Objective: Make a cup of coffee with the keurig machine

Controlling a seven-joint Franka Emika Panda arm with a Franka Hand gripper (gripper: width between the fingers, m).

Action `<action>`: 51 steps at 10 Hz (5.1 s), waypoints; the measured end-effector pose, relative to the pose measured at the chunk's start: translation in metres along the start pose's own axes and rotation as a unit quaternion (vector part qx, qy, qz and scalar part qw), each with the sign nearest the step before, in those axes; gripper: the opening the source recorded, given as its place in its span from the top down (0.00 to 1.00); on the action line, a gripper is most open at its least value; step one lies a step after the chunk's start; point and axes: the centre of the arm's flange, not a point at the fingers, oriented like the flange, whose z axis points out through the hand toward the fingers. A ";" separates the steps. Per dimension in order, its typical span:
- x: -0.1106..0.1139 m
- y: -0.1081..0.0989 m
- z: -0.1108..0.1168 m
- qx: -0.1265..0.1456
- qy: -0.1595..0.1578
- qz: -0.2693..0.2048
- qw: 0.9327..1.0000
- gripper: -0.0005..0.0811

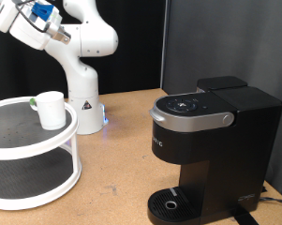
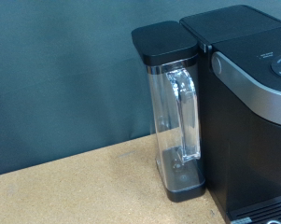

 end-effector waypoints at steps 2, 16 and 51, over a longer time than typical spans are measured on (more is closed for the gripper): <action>-0.002 0.002 0.001 0.001 0.001 0.003 1.000 0.99; -0.105 0.028 -0.071 -0.022 0.007 0.013 1.000 0.99; -0.179 0.102 0.023 -0.149 0.136 0.074 0.977 0.01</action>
